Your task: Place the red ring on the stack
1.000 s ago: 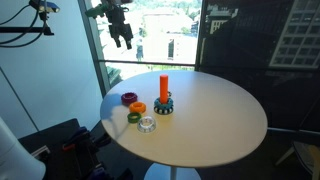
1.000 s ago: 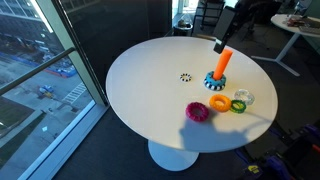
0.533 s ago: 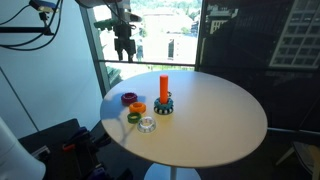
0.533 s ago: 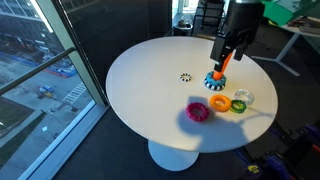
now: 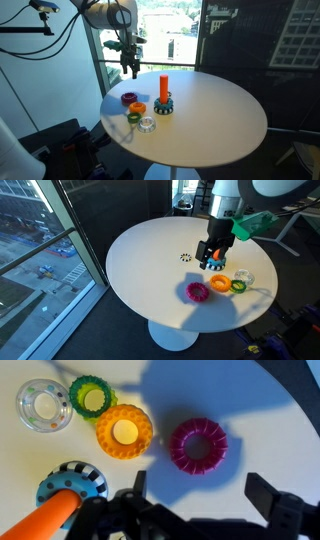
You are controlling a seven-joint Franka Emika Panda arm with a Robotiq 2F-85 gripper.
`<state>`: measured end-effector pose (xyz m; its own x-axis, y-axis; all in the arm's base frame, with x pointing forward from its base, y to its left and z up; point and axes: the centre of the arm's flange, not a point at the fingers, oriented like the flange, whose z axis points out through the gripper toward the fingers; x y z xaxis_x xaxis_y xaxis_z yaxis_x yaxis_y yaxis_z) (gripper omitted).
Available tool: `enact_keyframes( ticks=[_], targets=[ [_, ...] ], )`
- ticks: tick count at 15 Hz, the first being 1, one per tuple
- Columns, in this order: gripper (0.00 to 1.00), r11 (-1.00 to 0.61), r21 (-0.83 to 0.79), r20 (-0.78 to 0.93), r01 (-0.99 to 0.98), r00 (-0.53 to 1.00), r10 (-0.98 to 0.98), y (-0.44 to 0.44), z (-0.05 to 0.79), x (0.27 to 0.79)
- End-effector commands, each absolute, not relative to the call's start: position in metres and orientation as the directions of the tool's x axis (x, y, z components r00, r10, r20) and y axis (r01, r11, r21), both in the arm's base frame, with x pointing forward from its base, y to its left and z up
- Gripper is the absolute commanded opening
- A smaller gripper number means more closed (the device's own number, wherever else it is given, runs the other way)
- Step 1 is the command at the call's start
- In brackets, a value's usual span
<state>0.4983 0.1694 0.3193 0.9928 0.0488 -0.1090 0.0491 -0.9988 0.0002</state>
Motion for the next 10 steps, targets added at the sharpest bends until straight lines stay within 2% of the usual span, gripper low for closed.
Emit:
enact_keyframes(
  ticks=[1, 10],
  targets=[
    [1.0, -0.999, -0.02, -0.086, 0.031, 0.996, 0.032, 0.183, 0.287, 0.506],
    [1.0, -0.999, -0.033, -0.103, 0.041, 0.994, 0.044, 0.186, 0.269, 0.506]
  ],
)
